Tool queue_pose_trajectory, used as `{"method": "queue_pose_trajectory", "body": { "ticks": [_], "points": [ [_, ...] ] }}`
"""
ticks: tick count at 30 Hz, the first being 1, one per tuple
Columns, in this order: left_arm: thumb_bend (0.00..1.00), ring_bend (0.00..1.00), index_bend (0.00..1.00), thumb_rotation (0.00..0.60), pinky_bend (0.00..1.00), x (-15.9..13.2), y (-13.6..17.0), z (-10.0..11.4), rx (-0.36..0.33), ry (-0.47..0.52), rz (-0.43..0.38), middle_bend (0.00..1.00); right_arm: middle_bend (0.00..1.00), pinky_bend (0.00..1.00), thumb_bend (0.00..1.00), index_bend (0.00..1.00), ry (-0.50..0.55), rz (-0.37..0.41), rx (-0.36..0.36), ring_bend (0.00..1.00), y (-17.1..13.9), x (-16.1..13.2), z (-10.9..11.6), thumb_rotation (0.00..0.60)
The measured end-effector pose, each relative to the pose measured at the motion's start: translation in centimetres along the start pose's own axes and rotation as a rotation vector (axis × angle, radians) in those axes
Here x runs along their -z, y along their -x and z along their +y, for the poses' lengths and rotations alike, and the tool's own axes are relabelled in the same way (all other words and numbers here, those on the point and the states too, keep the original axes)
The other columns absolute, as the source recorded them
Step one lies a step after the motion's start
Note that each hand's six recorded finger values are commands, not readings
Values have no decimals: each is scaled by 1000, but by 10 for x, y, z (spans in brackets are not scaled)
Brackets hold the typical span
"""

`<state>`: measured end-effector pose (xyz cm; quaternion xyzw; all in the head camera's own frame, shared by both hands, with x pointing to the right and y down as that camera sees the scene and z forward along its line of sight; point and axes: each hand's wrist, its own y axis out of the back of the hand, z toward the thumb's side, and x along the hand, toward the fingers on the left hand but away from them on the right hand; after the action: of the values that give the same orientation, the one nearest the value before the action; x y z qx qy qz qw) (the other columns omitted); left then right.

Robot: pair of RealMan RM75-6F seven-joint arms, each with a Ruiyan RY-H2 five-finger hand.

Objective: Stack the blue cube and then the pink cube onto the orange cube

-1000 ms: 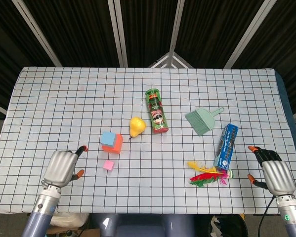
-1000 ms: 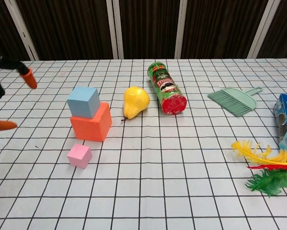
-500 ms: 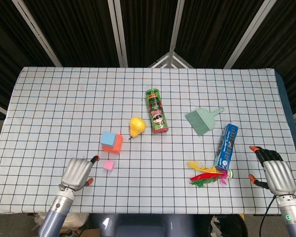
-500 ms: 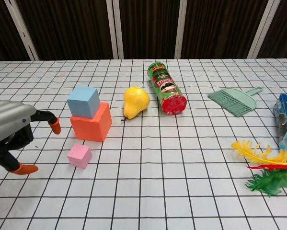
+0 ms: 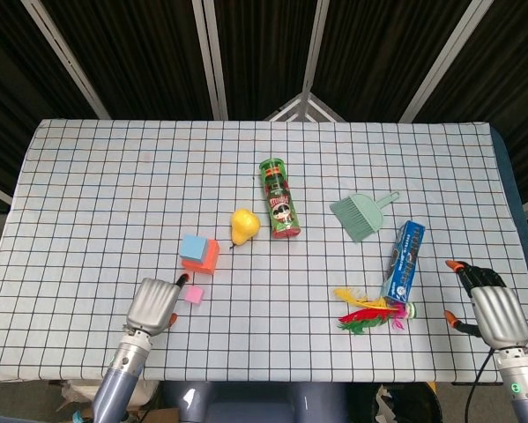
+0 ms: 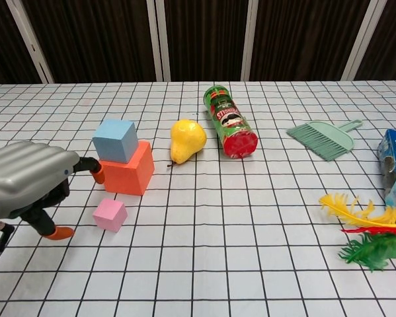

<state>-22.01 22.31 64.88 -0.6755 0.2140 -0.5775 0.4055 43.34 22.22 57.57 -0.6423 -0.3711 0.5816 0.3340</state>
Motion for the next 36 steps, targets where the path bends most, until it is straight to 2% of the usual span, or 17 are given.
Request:
{"method": "queue_pose_trajectory", "body": {
  "ticks": [11,36],
  "points": [
    [238,682,299,600,774,-10,-20,-10,42,-37,10,931,197,188,298,175,2,-1,-4,219,1,1,-1,600],
    [282,683,362,600,775,-21,-26,-12,48,-46,-3,932,197,188,298,175,5,0,-7,219,2,1,-1,600]
  ]
}}
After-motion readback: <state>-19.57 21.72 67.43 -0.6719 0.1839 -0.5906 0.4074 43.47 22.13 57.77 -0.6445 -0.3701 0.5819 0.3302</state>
